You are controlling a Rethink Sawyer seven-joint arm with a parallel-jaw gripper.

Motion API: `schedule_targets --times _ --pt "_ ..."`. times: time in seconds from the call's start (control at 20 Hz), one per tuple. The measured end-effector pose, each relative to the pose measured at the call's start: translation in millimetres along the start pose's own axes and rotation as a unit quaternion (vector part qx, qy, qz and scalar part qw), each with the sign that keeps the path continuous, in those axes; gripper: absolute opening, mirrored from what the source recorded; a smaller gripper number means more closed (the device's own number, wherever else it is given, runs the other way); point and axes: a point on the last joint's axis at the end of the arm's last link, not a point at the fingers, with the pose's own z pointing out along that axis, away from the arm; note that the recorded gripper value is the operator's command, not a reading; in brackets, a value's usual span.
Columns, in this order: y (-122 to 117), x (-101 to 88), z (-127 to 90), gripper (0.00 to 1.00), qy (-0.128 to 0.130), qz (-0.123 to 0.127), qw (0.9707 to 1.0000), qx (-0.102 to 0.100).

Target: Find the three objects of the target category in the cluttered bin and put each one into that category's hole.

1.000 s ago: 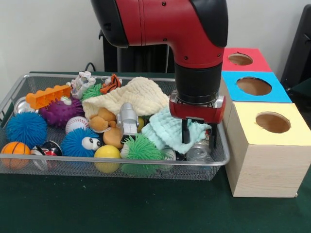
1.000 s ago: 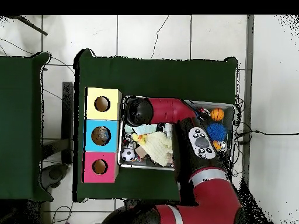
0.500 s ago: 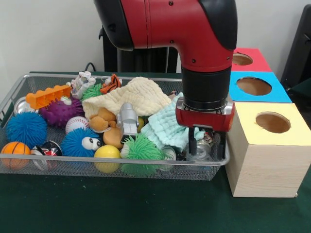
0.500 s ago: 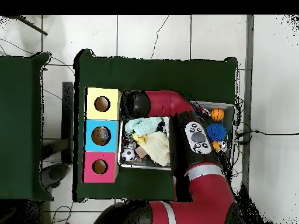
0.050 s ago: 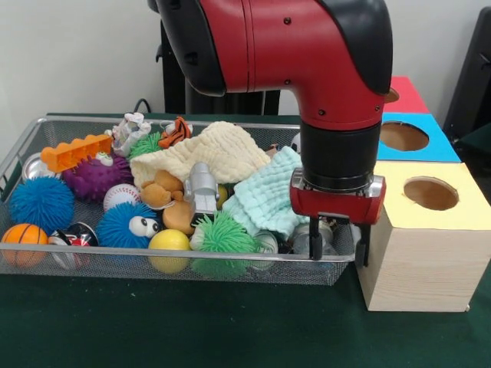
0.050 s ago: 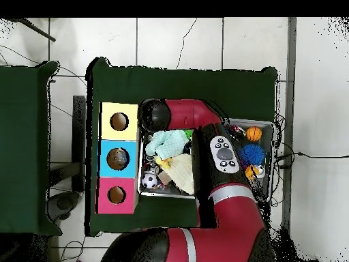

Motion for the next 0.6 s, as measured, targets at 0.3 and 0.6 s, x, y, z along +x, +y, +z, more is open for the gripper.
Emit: schedule_targets --times 0.3,0.6 --pt "0.1 -0.2 -0.3 1.0 0.003 0.0 1.0 0.001" --pt "-6.8 6.3 -5.6 1.0 0.009 0.001 0.9999 0.004"
